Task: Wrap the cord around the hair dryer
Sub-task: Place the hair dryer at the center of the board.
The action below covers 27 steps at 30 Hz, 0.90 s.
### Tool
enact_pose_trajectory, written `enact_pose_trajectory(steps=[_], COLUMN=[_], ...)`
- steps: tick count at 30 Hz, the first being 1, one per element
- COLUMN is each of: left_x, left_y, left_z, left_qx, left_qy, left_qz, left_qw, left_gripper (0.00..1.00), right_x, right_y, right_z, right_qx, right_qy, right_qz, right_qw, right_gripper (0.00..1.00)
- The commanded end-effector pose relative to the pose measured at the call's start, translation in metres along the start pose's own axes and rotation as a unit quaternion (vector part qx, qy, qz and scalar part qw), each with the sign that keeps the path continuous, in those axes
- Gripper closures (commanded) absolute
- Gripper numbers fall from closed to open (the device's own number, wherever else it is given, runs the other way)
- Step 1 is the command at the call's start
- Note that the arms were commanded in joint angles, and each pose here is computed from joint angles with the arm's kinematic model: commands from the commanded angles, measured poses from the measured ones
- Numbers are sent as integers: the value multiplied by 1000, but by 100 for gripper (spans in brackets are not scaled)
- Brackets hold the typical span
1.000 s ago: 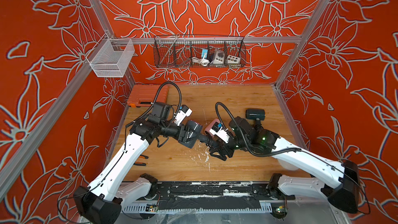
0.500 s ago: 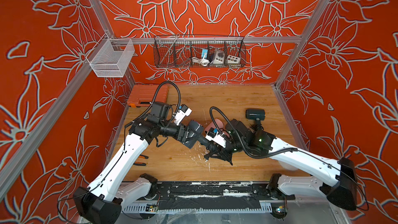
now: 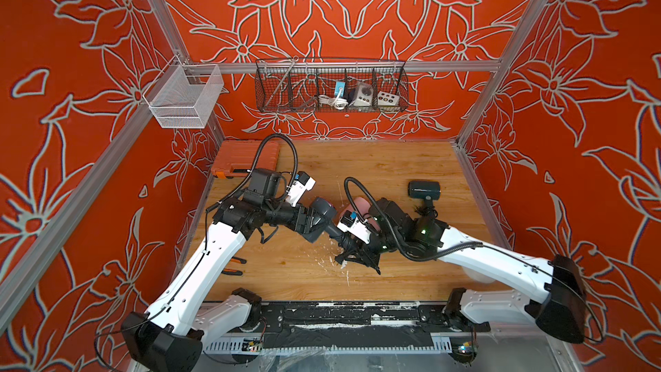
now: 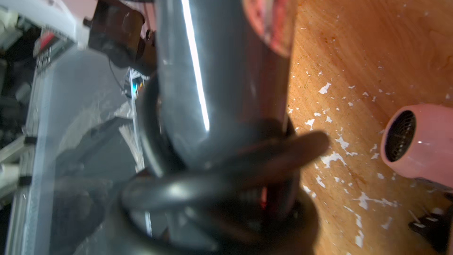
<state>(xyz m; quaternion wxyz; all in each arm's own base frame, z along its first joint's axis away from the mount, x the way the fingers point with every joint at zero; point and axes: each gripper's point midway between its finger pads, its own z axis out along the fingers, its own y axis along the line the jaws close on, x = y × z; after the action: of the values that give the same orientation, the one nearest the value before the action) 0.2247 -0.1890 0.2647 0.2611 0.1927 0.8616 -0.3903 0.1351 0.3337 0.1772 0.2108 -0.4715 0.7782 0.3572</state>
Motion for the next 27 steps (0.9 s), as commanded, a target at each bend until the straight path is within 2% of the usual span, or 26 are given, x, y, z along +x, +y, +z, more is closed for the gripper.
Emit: enact_pose_trajectory(steps=[1, 9, 13, 18, 27], left_x=[-22, -29, -28, -29, -30], left_y=[4, 30, 43, 47, 50], left_z=[-23, -50, -61, -59, -49], left_qx=[-56, -145, -181, -171, -149], left_qy=[-59, -130, -153, -162, -165], left_qz=[23, 8, -3, -9, -18], left_qw=[996, 981, 972, 972, 975], left_gripper=[6, 3, 3, 3, 3], right_x=[-27, -28, -20, -13, 8], right_y=[-11, -21, -31, -40, -55], right_z=[12, 68, 92, 112, 145], right_qx=[5, -41, -38, -31, 0], right_qy=[-55, -37, -15, 17, 110], right_qz=[40, 92, 118, 141, 184], right_qw=[998, 994, 992, 989, 977], right_gripper=[100, 100, 100, 100, 100])
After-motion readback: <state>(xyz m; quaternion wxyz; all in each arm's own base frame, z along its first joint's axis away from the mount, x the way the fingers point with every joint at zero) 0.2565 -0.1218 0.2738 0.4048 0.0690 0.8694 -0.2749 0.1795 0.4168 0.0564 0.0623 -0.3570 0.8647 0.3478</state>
